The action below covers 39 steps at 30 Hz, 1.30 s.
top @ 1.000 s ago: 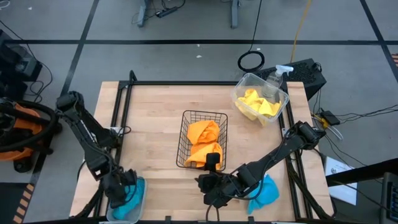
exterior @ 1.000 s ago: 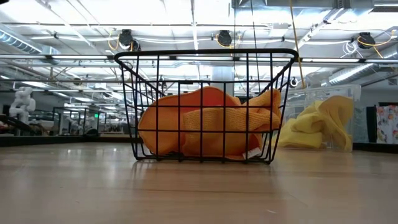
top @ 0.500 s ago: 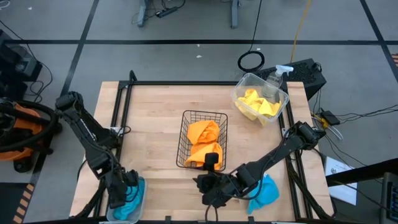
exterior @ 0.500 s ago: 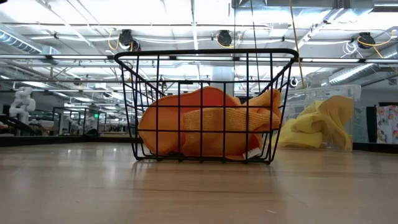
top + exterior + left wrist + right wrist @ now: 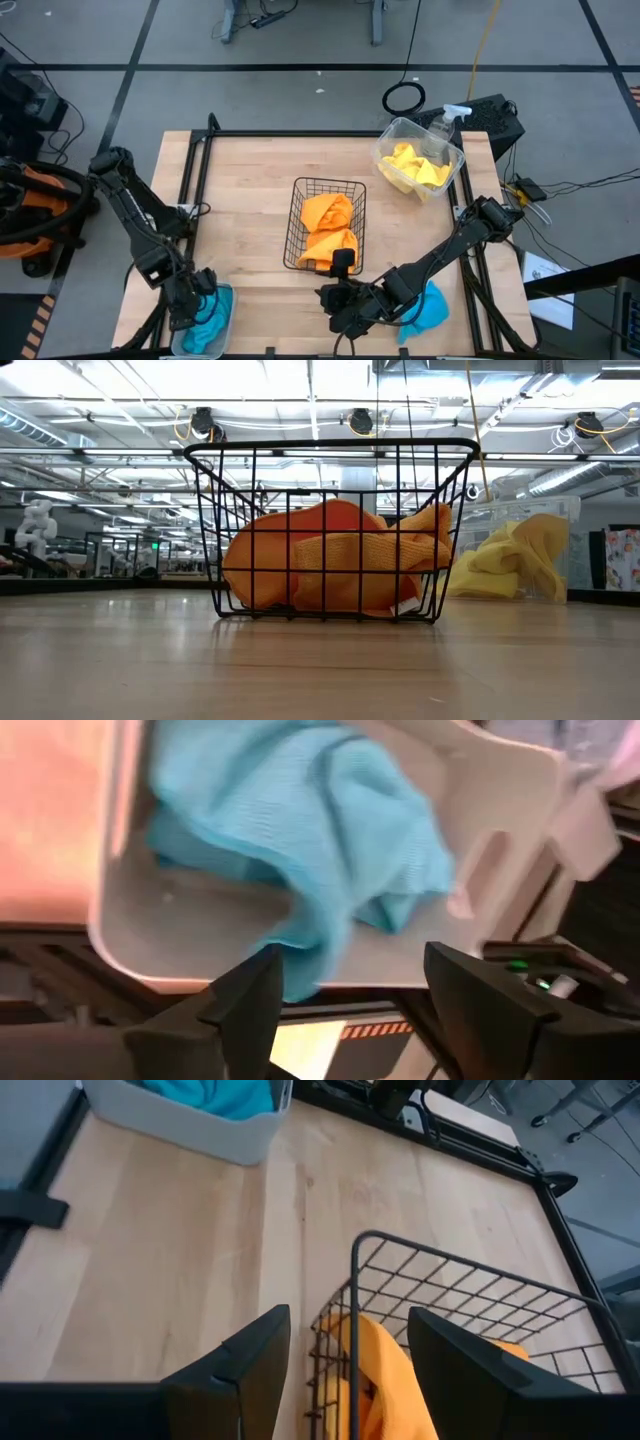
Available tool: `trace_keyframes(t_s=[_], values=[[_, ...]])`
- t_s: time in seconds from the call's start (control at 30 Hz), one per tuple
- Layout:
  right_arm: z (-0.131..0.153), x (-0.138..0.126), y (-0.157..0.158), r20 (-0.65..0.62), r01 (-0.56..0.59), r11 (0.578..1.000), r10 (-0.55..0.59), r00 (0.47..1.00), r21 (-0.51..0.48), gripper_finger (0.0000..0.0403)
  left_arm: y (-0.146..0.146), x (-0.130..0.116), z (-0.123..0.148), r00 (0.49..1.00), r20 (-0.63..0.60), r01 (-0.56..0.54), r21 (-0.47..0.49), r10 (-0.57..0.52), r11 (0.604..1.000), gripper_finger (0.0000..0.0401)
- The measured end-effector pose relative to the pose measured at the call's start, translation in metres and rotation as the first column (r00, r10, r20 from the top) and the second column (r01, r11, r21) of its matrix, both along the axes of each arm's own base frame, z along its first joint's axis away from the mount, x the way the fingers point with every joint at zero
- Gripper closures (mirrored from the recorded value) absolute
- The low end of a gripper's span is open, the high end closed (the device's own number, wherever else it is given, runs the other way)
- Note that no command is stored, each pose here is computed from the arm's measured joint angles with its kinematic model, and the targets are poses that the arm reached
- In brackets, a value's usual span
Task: Sort microfiber towel by color & place in baskets
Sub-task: Put the top blue microfiber towel into the gray bin
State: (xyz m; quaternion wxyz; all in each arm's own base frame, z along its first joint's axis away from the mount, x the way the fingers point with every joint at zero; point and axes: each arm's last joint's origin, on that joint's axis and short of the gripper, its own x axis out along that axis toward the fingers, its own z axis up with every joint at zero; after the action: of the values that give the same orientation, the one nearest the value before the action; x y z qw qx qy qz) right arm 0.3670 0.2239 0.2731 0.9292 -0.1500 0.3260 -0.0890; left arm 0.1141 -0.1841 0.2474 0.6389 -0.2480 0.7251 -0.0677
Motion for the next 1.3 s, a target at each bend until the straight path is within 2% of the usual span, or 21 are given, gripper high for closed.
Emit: trace_keyframes(t_s=[0.07, 0.2, 0.5, 0.77, 0.97, 1.17, 1.3], values=[[-0.001, -0.001, -0.001, -0.013, 0.002, 1.000, -0.002, 1.000, -0.011, 0.0206, -0.002, 0.001, 0.009, 0.999, 0.036, 0.007, -0.012, -0.006, 1.000, 0.0170], [-0.001, -0.001, -0.002, -0.017, 0.008, 1.000, -0.008, 1.000, -0.016, 0.0206, -0.004, 0.002, 0.014, 0.991, 0.129, 0.022, 0.021, -0.025, 1.000, 0.0217], [-0.003, -0.004, 0.000, -0.038, 0.002, 0.999, -0.003, 0.999, -0.032, 0.0206, -0.020, 0.000, -0.014, 0.998, 0.040, 0.045, 0.129, -0.050, 0.991, 0.0389], [-0.003, -0.004, 0.000, -0.033, 0.011, 1.000, -0.012, 0.999, -0.020, 0.0206, -0.030, 0.012, -0.042, 0.998, -0.001, 0.057, 0.242, -0.058, 0.969, 0.0382], [-0.003, -0.004, 0.000, -0.032, 0.016, 1.000, -0.017, 0.999, -0.002, 0.0206, -0.029, 0.026, -0.058, 0.995, 0.028, 0.081, 0.329, -0.096, 0.941, 0.0382], [-0.005, -0.007, -0.001, -0.056, 0.031, 1.000, -0.031, 0.998, -0.002, 0.0206, -0.023, 0.032, -0.053, 0.997, -0.002, 0.075, 0.283, -0.077, 0.956, 0.0376], [-0.006, -0.008, -0.002, -0.066, 0.042, 0.999, -0.042, 0.997, 0.001, 0.0206, -0.021, 0.033, -0.042, 0.997, 0.019, 0.063, 0.239, -0.070, 0.969, 0.0354]])
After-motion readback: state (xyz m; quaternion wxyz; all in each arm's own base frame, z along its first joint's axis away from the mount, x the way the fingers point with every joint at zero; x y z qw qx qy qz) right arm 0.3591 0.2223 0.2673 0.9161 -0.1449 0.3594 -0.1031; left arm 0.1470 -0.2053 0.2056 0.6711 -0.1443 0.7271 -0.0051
